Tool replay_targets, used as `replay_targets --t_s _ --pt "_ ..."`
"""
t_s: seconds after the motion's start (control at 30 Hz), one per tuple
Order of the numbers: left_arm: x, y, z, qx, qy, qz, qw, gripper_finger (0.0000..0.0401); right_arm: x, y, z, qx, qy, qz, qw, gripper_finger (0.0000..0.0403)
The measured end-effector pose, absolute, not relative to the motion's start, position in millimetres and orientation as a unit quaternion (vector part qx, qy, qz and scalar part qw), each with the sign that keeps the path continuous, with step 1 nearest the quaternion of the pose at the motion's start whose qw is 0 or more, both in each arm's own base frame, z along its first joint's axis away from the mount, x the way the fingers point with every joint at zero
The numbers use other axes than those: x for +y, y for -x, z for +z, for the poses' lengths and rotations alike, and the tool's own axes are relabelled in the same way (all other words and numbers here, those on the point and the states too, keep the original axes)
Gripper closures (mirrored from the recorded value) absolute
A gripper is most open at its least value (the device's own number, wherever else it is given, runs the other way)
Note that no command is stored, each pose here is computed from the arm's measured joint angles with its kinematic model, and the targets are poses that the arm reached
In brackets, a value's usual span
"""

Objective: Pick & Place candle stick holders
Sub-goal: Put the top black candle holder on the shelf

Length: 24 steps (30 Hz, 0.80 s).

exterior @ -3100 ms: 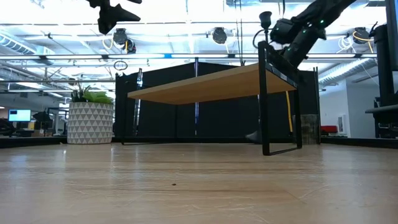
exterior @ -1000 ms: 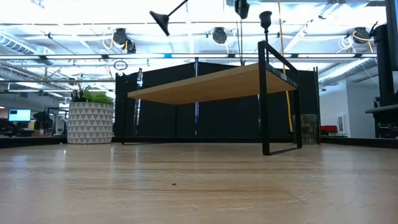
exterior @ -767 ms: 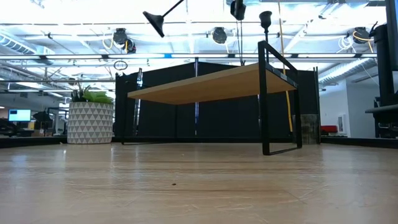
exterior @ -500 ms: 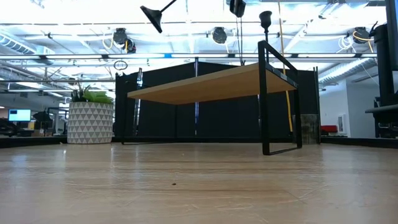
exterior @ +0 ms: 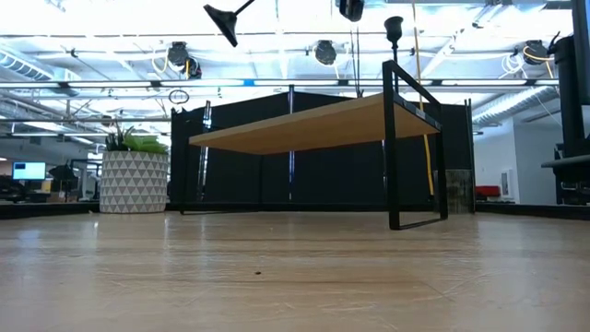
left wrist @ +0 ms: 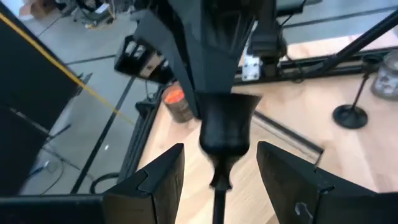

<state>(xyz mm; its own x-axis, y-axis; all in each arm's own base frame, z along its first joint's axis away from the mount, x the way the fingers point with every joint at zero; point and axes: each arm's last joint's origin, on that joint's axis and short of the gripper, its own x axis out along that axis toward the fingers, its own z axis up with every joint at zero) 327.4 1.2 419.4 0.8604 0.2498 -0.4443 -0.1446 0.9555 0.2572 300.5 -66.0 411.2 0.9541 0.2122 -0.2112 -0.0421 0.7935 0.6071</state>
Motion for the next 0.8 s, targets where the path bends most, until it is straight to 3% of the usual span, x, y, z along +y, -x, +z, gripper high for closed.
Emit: replay_targets --t_s 0.33,0.8 --pt "0 -330 409 0.274 -0.084 0.081 0.954 0.0299 -61 -321 392 0.171 -0.328 0.078 0.926 0.0403" --pt "1 -329 406 0.287 -0.06 0.083 0.952 0.0301 -61 -325 395 0.149 -0.326 0.092 0.929 0.0403"
